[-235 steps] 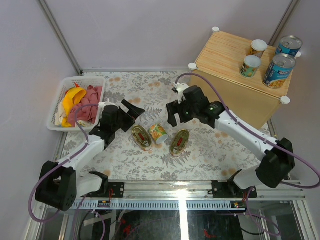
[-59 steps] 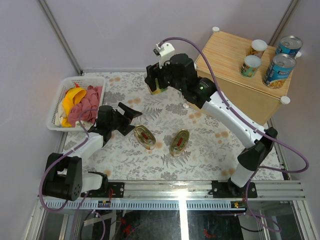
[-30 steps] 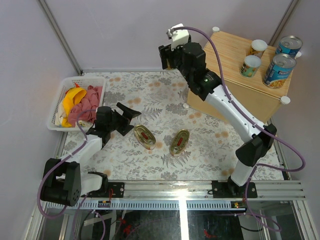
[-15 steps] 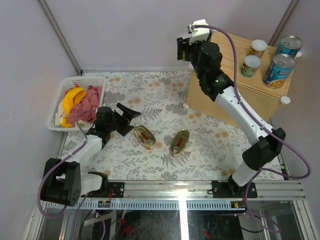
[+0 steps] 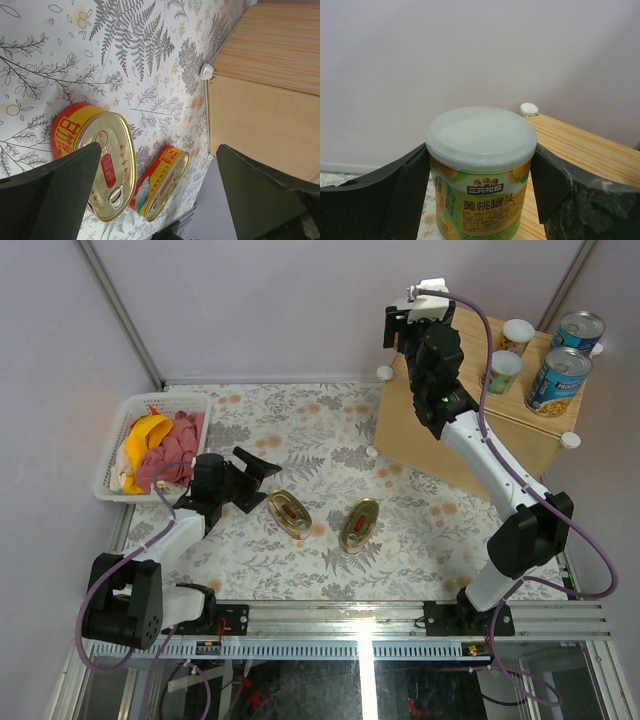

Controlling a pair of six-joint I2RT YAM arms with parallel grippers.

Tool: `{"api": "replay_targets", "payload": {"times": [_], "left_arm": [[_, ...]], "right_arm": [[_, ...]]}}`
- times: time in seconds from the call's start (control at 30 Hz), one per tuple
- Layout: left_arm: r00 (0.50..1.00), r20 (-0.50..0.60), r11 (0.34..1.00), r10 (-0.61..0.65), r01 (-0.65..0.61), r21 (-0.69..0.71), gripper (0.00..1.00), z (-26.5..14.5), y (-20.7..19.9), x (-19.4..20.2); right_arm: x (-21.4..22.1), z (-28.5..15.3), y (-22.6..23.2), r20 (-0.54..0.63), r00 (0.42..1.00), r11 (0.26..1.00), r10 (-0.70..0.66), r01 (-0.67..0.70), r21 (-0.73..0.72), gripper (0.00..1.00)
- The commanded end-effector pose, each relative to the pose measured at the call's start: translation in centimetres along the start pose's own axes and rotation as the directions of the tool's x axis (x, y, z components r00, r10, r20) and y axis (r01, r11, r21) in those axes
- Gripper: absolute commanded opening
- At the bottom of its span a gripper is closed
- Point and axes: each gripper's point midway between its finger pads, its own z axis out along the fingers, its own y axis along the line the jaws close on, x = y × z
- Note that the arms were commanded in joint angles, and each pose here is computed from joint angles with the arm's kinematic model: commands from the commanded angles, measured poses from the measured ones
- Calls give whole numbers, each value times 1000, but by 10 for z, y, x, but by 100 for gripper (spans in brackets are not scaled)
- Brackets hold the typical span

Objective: Place and organize the canned foods onto the counter

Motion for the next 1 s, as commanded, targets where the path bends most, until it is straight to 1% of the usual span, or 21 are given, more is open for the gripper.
{"api": "replay_targets", "payload": {"times": [0.0, 0.27, 0.33, 0.47, 0.67, 0.8, 0.97], "left_arm": [[999, 30, 1000, 13, -13, 1, 100, -3, 0, -5], [999, 46, 1000, 19, -20, 6, 100, -5, 4, -5], [999, 49, 1000, 24, -25, 17, 100, -5, 2, -6], [998, 58, 998, 27, -30, 50, 100, -5, -5, -8], [998, 60, 995, 34, -40, 88, 100, -6, -9, -7], [998, 49, 996, 40, -44, 84, 100, -6, -7, -4], [997, 43, 995, 60, -64, 83, 100, -4, -14, -7]], "right_arm": [[-102, -11, -41, 319, 945, 989, 79, -115, 94, 0], [-93, 1, -54, 344, 938, 980, 39, -104, 172, 0], [-81, 8, -53, 337, 941, 977, 17, -87, 193, 0], [-70, 13, -62, 332, 943, 963, -30, -62, 262, 0], [-57, 18, -73, 326, 944, 937, -55, -64, 343, 0], [-51, 22, -80, 320, 944, 915, -73, -64, 398, 0], [-38, 29, -89, 295, 951, 895, -89, -54, 442, 0]]}}
